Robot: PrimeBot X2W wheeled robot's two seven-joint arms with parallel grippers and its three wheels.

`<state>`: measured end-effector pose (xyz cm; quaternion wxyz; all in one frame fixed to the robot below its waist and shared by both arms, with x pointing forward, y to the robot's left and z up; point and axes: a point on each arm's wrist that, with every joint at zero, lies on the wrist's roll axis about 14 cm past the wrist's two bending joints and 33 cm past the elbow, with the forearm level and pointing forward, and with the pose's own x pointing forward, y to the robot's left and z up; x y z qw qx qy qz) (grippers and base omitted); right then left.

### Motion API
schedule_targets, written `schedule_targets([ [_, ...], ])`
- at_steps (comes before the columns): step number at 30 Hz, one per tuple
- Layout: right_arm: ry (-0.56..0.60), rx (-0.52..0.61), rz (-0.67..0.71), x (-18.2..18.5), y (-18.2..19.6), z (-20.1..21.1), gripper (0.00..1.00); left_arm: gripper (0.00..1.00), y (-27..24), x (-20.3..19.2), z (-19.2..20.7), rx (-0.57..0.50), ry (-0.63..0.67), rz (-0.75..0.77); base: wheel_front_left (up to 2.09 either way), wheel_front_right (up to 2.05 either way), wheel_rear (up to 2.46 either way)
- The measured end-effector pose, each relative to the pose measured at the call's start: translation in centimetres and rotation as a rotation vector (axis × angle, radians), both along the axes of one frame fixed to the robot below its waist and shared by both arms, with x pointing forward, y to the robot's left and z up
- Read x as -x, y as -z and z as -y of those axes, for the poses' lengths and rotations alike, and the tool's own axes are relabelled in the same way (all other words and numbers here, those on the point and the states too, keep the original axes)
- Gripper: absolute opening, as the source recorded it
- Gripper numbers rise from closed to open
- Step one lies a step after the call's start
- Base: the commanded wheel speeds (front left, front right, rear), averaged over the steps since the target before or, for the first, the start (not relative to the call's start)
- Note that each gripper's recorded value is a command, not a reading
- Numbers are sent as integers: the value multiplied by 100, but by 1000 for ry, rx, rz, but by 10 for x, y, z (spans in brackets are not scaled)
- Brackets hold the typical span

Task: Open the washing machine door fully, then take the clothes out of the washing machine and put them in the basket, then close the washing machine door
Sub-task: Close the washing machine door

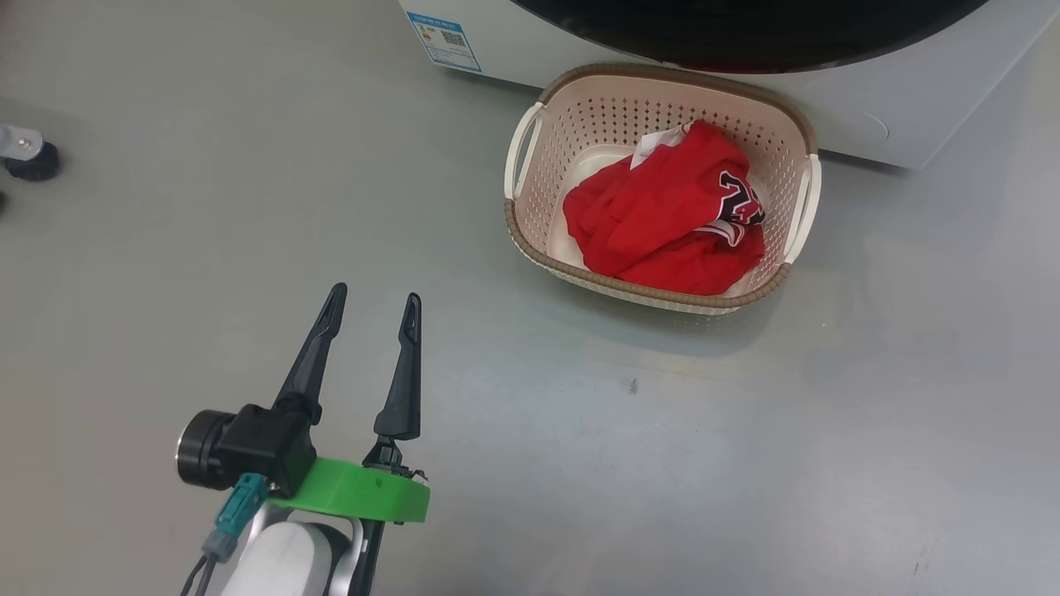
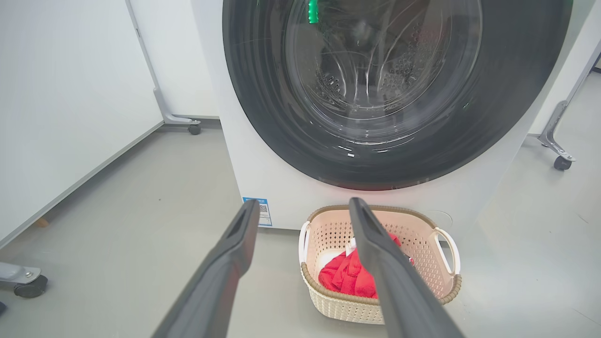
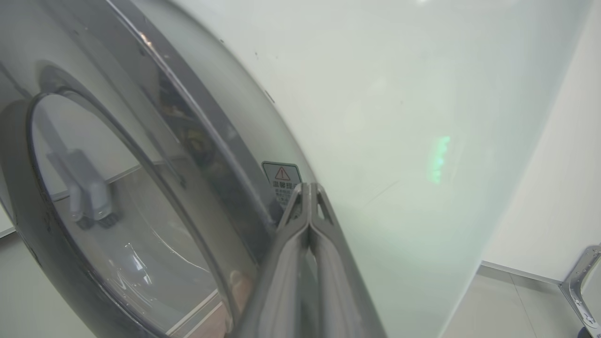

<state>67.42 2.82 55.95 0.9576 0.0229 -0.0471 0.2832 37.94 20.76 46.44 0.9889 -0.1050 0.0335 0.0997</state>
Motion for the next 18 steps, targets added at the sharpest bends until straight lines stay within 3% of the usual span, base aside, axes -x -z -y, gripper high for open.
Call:
schedule_targets([
  [18,-3,-73,43,16,-12,-1,0,100,-4,-1,3,17,7,17,0,0,0],
])
